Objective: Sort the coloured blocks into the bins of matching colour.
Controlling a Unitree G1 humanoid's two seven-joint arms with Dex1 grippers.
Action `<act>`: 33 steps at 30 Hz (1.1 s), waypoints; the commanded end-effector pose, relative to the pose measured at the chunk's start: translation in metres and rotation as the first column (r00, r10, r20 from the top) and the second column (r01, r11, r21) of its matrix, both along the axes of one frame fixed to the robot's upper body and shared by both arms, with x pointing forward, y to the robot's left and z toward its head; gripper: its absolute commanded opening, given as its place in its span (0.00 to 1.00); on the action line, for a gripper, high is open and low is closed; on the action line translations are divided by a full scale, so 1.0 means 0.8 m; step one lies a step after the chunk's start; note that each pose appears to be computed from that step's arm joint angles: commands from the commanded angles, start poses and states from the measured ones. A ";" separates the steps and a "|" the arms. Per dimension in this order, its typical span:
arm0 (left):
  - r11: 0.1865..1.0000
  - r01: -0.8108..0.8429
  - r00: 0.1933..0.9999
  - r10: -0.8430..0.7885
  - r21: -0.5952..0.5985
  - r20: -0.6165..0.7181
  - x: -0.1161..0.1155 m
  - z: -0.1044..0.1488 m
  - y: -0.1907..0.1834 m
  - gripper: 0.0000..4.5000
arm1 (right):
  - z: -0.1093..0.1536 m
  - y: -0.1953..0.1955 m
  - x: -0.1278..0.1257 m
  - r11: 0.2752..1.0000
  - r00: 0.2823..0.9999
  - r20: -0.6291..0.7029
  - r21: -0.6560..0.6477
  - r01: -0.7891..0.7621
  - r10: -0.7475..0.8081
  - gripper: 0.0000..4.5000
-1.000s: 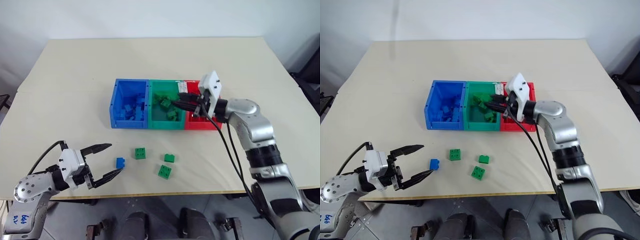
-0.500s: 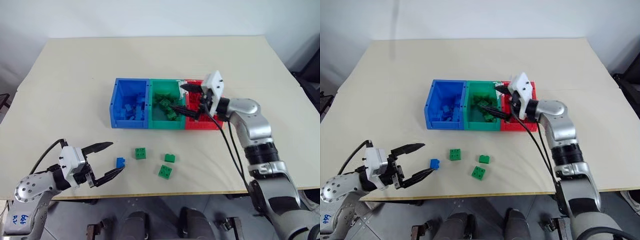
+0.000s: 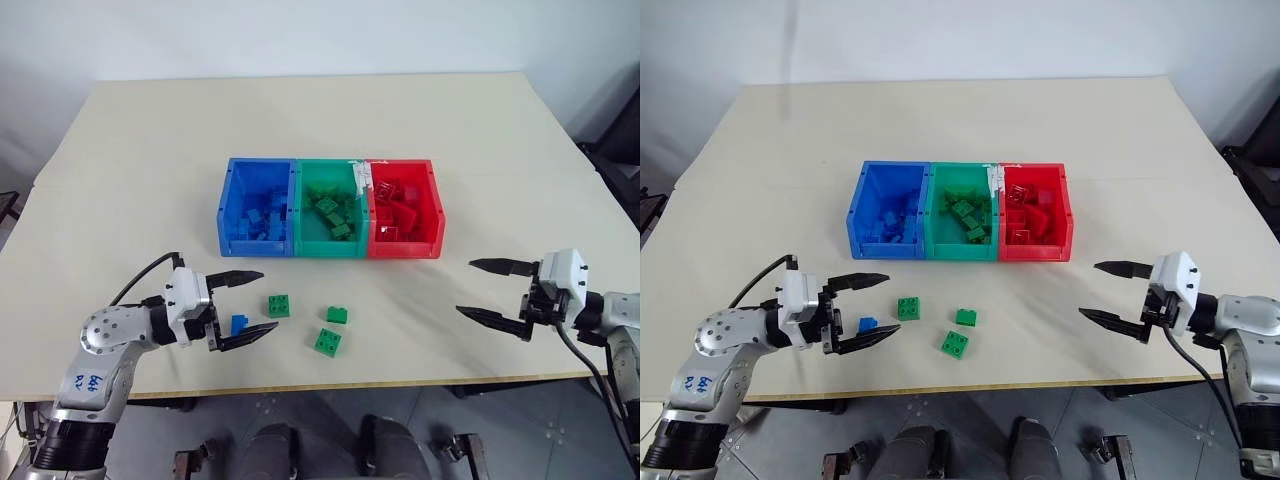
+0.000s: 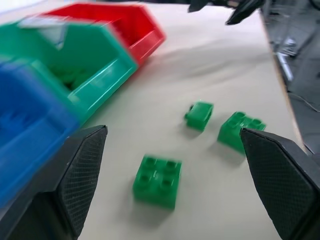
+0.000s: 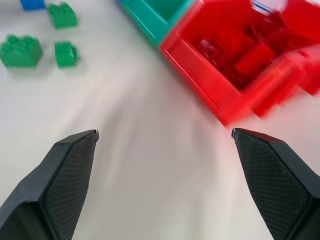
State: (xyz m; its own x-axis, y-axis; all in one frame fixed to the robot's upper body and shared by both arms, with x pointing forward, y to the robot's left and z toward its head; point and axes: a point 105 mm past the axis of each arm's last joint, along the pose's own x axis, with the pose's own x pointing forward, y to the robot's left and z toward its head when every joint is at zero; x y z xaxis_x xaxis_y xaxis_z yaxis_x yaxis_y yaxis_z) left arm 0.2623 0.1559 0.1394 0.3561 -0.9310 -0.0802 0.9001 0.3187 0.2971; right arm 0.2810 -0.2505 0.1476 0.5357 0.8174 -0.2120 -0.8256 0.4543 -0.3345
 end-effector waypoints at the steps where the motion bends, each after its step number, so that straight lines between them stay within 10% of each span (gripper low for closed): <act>1: 1.000 0.004 1.000 -0.004 0.010 0.028 -0.001 0.002 0.004 1.00 | 0.007 0.016 0.005 0.999 0.999 0.023 -0.019 -0.035 0.036 0.99; 27: 0.986 -0.153 0.988 0.155 0.072 -0.028 -0.060 -0.019 0.058 1.00 | -0.052 0.227 0.041 0.936 0.931 -0.202 -0.115 -0.332 0.305 0.99; 33: 0.985 -0.160 0.987 0.162 0.058 -0.023 -0.060 -0.016 0.057 1.00 | -0.050 0.239 0.034 0.931 0.923 -0.189 -0.083 -0.357 0.337 0.65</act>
